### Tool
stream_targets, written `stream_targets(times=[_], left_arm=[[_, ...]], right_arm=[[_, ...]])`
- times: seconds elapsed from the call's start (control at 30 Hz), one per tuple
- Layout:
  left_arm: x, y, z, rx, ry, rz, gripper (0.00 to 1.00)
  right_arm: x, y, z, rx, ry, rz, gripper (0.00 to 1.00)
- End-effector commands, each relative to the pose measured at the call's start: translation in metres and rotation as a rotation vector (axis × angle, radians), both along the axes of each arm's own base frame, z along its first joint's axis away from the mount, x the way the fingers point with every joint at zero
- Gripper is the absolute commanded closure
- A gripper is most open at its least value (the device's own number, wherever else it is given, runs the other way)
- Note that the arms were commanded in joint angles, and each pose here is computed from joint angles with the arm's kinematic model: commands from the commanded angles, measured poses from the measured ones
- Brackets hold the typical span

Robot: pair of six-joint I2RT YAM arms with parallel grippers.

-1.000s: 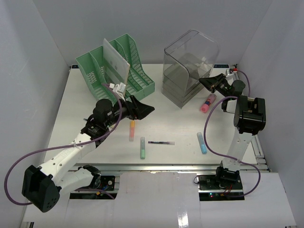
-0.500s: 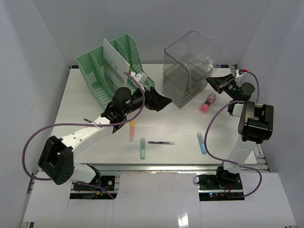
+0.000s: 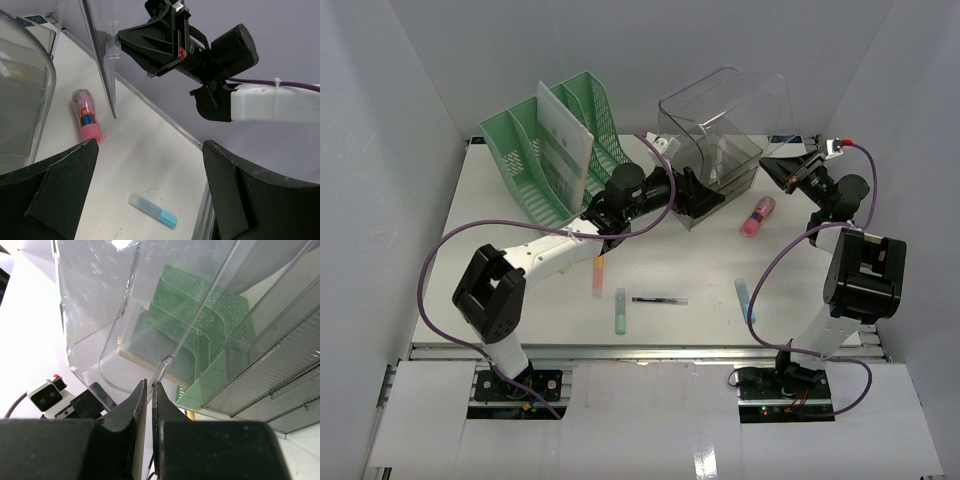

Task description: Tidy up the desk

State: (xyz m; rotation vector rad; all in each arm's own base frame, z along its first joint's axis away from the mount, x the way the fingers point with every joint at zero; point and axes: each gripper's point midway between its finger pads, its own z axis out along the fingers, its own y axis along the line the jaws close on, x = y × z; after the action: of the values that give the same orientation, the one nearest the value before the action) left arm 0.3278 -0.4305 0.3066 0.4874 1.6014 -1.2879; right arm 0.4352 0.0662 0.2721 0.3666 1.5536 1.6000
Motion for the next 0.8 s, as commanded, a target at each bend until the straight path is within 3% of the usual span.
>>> stream_targets(times=[0.0,0.4,0.77], left_arm=[[0.002,-0.014,0.026,-0.028,-0.063,-0.001,0.04],[0.025,-0.037,0.027,-0.027,-0.035,0.057,0.15],[0.033,-0.048,0.034,-0.058,0.009,0.055,0.54]], right_arm=[[-0.021,0.010,0.042,-0.052,-0.172,0.034,0.92],[-0.031,0.012,0.056,-0.043,-0.190,0.038,0.92],[-0.036,0.013,0.059,-0.045,-0.195,0.042,0.91]])
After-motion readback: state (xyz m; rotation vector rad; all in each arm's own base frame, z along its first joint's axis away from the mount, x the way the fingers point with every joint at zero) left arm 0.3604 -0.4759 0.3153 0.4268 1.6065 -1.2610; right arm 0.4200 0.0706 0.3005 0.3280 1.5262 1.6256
